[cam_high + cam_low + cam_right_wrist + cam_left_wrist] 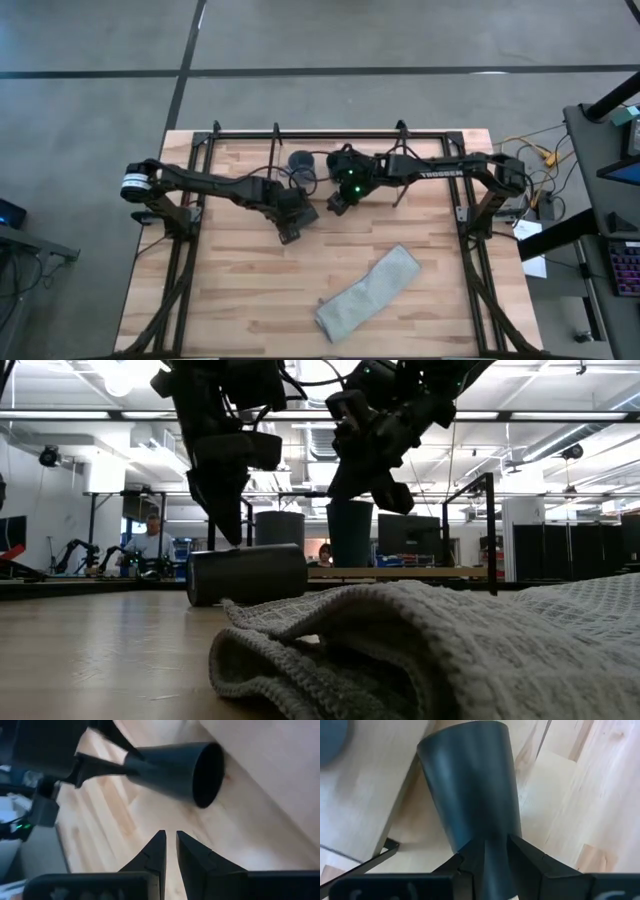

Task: Stack small to large cups/mugs on shelf
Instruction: Put the black cup on the shelf

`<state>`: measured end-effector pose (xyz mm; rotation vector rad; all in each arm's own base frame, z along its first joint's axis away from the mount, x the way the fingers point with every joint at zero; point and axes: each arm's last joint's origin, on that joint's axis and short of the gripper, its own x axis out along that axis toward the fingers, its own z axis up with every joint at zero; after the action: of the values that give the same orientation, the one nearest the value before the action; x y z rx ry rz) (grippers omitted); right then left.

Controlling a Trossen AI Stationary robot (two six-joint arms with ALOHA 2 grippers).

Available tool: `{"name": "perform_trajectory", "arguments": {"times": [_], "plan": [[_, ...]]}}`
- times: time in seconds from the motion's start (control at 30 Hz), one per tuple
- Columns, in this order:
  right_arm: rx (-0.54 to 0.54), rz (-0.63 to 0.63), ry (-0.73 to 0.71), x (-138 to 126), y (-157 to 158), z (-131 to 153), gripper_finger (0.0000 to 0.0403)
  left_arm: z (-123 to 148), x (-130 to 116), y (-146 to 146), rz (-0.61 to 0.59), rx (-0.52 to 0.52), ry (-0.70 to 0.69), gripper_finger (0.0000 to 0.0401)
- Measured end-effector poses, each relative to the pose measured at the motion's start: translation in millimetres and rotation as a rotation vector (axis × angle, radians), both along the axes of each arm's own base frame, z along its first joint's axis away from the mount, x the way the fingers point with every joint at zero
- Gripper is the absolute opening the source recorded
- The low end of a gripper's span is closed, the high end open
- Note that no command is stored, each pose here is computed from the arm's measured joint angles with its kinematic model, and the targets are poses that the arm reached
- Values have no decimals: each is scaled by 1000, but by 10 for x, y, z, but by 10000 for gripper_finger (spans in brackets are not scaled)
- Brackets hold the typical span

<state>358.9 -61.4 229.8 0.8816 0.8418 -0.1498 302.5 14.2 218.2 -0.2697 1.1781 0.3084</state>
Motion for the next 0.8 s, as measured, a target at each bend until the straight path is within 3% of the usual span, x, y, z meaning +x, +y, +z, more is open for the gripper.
{"name": "perform_trajectory", "arguments": {"times": [0.33, 0.8], "plan": [[-3, -48, -100, 25, 4, -106, 38, -22, 22, -8, -10, -19, -33, 68], [36, -96, -100, -112, 29, -442, 38, -11, 71, -124, -68, -74, -89, 68]]}}
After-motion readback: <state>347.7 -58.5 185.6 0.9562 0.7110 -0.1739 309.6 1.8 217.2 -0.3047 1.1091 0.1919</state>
